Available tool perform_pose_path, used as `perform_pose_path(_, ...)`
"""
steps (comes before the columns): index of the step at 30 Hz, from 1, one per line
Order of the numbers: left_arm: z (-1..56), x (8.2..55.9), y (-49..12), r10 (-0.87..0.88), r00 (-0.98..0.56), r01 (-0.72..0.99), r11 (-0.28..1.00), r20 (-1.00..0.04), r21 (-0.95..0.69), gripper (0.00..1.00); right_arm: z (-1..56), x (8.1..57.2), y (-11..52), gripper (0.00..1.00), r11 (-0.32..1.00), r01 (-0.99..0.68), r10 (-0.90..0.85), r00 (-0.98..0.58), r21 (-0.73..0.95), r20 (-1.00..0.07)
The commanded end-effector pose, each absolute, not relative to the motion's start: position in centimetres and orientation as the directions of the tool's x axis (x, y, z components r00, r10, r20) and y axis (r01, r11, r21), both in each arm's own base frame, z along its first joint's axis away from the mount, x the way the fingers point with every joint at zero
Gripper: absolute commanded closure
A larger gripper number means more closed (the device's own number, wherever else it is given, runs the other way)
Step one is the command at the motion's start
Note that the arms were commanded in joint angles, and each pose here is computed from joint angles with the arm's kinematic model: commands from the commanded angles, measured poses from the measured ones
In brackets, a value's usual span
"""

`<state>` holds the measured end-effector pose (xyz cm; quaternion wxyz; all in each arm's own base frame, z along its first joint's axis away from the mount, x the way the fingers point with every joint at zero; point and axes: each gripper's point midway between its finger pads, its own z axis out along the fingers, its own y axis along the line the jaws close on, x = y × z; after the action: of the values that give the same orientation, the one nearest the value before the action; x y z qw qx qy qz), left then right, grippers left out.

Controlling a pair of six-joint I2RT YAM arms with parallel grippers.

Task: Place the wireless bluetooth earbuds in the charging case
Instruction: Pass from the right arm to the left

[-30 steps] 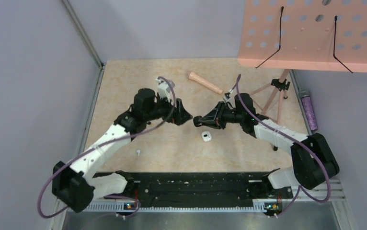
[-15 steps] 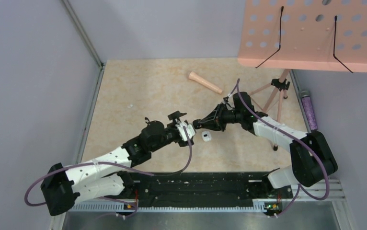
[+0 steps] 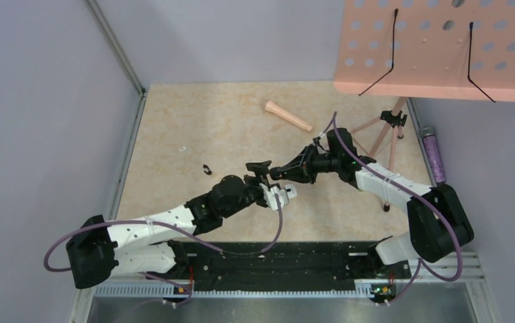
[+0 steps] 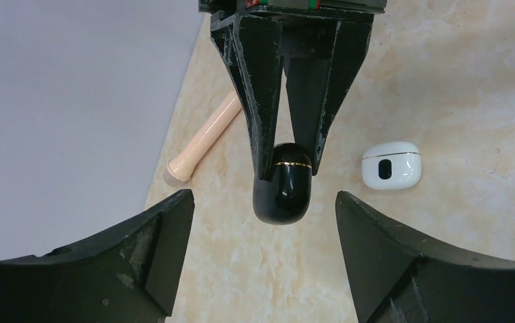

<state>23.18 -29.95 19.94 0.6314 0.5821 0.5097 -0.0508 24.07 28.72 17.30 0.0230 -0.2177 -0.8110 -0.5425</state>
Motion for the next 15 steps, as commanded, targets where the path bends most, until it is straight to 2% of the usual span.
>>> perform_pose_path(1, 21.0, 23.6, -30.5, 0.524, 0.522, 0.608, 0.324, -0.672, 0.725, 0.20, 21.2, 24.6, 29.1, 1.00, 0.256, 0.330, 0.308, -0.919, 0.909, 0.246)
perform_pose_path(5, 20.8, 23.8, -30.7, 0.539, 0.526, 0.598, 0.315, -0.658, 0.737, 0.28, 21.4, 24.6, 29.1, 1.00, 0.255, 0.333, 0.305, -0.918, 0.908, 0.252)
perform_pose_path(11, 20.5, 24.2, -31.2, 0.558, 0.523, 0.593, 0.304, -0.644, 0.745, 0.51, 21.7, 24.6, 29.1, 1.00, 0.248, 0.330, 0.301, -0.920, 0.911, 0.252)
perform_pose_path(15, 20.0, 24.3, -31.2, 0.568, 0.505, 0.606, 0.303, -0.650, 0.735, 0.53, 21.9, 24.5, 29.1, 1.00, 0.237, 0.329, 0.299, -0.920, 0.914, 0.253)
